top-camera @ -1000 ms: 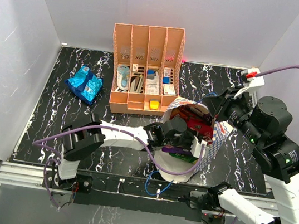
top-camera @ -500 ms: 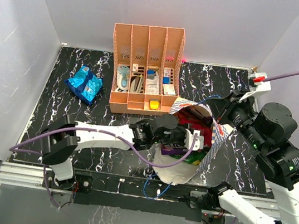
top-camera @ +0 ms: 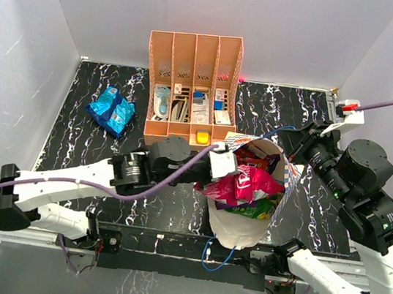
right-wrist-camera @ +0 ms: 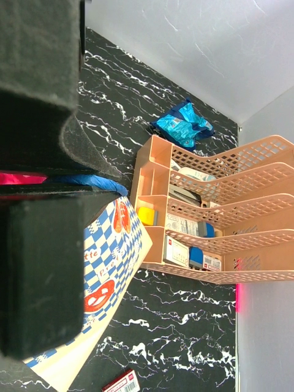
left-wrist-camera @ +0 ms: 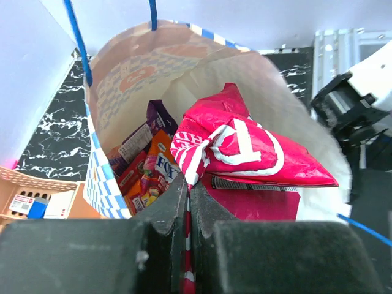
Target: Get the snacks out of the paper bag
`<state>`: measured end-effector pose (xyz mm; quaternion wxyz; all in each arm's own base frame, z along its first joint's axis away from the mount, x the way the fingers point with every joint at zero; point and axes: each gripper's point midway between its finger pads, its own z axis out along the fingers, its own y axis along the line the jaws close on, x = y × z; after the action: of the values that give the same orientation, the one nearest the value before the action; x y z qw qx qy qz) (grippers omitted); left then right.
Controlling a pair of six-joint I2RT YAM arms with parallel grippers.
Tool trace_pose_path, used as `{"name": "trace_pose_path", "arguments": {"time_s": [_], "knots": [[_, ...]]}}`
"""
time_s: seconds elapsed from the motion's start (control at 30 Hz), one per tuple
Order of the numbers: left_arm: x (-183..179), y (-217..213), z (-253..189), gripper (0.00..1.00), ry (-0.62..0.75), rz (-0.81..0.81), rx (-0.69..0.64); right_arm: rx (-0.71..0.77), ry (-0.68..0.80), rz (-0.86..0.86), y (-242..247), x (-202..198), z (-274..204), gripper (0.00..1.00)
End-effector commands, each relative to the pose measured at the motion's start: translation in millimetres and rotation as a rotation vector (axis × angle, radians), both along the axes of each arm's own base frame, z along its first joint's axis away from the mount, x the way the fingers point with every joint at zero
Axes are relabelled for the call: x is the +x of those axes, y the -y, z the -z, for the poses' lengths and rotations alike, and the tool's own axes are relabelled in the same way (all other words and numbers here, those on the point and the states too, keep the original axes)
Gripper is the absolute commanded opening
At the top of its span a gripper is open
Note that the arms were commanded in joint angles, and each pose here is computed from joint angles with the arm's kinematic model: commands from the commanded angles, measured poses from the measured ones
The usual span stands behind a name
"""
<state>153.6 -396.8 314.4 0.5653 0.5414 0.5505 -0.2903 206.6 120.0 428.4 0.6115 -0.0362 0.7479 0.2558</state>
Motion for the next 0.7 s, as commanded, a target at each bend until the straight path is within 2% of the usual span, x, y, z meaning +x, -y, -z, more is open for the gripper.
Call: {"name": "trace_pose_path", "arguments": {"time_s": [0.0, 0.23, 0.43, 0.57, 0.67], "knots": [[-20.4, -29.8, -64.8, 0.00, -0.090, -0.003, -0.123, 0.082, 0.105, 0.032, 5.5, -0.5, -33.3, 0.08], [-24.0, -72.5, -127.3, 0.00, -0.195, -0.115, -0.201, 0.080, 0.102, 0.043, 6.4, 1.9, -30.0, 0.08], [-7.1, -105.1, -148.6, 0.00, -0.252, -0.308, -0.165, 0.076, 0.103, 0.037, 4.6, 3.3, -29.7, 0.08], [-1.5, -127.1, -158.0, 0.00, -0.246, -0.389, -0.162, 0.069, 0.106, 0.043, 6.3, 3.3, -28.8, 0.08], [14.1, -148.6, -165.6, 0.00, -0.226, -0.526, -0.177, 0.068, 0.108, 0.047, 7.5, 2.6, -29.1, 0.08]]}}
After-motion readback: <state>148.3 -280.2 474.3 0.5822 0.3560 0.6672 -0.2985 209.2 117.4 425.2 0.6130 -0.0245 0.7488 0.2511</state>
